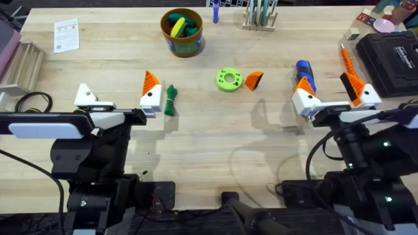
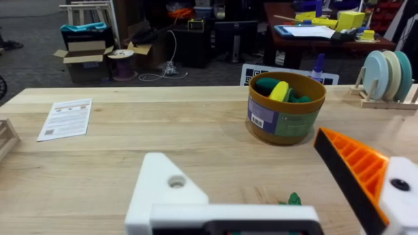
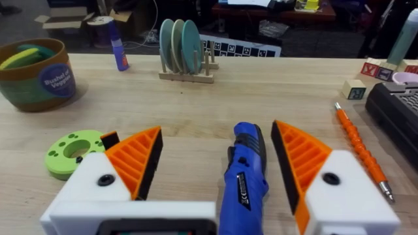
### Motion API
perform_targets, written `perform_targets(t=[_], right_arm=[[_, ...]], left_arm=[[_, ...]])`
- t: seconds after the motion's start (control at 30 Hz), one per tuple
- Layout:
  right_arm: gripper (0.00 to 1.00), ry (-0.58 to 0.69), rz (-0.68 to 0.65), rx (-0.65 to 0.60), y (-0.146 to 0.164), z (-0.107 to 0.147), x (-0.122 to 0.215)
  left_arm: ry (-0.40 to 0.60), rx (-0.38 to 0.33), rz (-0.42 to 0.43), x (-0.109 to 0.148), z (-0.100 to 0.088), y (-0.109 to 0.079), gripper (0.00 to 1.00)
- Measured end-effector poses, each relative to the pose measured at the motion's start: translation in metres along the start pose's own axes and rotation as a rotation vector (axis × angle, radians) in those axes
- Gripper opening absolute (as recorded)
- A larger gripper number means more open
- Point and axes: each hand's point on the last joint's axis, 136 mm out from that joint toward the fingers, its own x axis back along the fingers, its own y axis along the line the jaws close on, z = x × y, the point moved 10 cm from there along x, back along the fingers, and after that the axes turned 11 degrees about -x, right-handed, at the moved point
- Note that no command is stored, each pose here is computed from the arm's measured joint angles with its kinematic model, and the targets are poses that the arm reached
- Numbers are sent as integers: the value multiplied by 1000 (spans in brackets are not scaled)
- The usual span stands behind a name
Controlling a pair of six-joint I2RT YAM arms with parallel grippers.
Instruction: Pick up the gripper from the table and insert it into the empty holder that is missing its gripper. Then pick up a screw, insert it into the mounting hole, and use the screwdriver to tighten it. Finally, clean up the table by picking up the vegetable and placing it into the bucket.
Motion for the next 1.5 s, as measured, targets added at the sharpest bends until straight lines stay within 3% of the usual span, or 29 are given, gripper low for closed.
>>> perform_targets(t=[0.33,0.47,0.6,0.77,0.87,0.97,1.2,1.5], right_arm=[[991,-3,0,0,0,0,0],[991,-55,-7,1,1,-8,0],[992,-107,-17,2,4,-19,2],[991,-178,-31,4,12,-60,16],[991,-174,-30,4,18,-89,27],[990,-91,-14,2,22,-110,31],[992,243,51,8,27,-138,11],[991,709,137,3,28,-146,-33]], left_arm=[[-2,0,-3,0,0,0,986],[-30,0,-8,0,-5,1,986],[6,0,-4,3,-9,2,986],[21,-1,-32,14,-54,12,986],[80,-2,-43,15,-83,19,986],[210,-6,-32,4,-105,24,985],[522,-18,15,-41,-133,30,986],[840,-30,76,-102,-142,32,985]])
